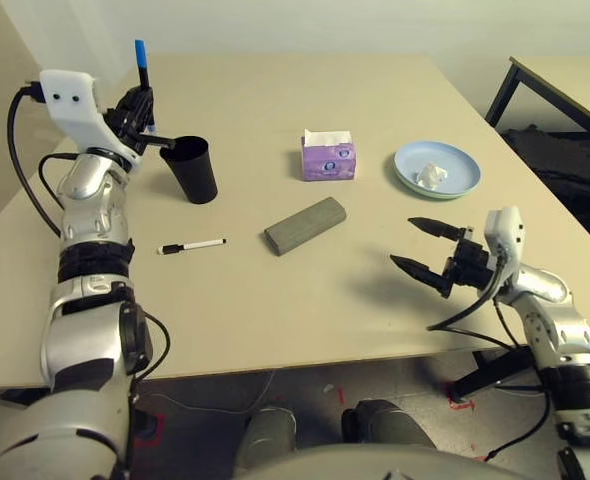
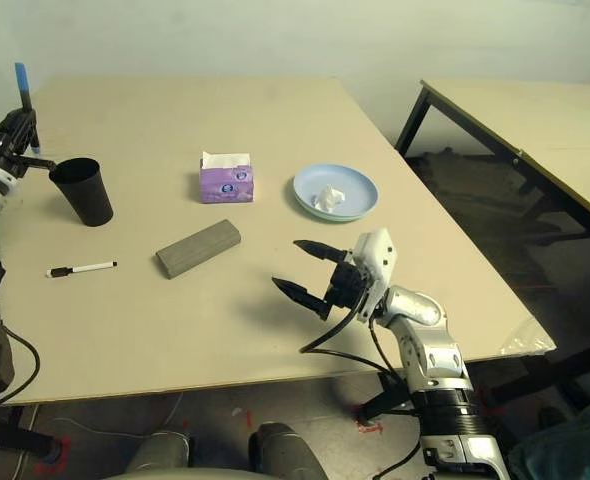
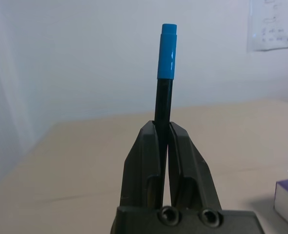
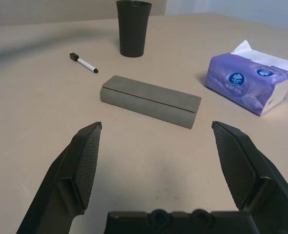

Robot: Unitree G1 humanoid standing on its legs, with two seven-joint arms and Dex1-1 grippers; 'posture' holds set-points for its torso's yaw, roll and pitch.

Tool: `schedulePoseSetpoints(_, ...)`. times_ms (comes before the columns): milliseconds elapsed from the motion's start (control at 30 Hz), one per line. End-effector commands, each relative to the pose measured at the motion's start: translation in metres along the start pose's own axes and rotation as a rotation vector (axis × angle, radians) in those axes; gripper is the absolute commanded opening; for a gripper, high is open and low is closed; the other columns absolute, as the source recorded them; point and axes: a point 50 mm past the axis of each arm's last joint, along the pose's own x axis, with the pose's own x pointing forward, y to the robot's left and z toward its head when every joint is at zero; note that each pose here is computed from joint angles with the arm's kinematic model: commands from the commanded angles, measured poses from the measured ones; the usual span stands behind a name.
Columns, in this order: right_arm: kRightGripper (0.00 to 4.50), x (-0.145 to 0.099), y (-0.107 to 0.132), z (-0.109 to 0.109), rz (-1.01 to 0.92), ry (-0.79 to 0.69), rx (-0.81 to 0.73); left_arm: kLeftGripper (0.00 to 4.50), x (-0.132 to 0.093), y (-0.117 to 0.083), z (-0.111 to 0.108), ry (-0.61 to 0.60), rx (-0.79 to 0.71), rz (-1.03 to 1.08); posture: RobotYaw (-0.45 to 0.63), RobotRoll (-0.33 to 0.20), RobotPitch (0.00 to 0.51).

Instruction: Organize and tidy the items on the table.

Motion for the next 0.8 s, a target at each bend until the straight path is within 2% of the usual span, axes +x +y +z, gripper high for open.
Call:
schedulePoseSetpoints(33,4.5,-0.003,0.0,0.004,-0.003,0.004,-0.007,0.08,0.004,-0.006,-0.003,0.001,-0.003,-0.018,0.0,0.0,0.037)
schedulePoseSetpoints(500,4.5,0.0,0.001,0.007,-0.004,0.012,-0.005,0.08,0.004,-0.018,-0.022,0.064,0.002,-0.031,0.0,0.0,0.058)
schedulePoseSetpoints(800,4.5,-0.001,0.003,0.007,-0.006,0.017,-0.002,0.08,0.007,-0.023,-0.026,0.079,0.007,-0.038,-0.01,0.0,0.065)
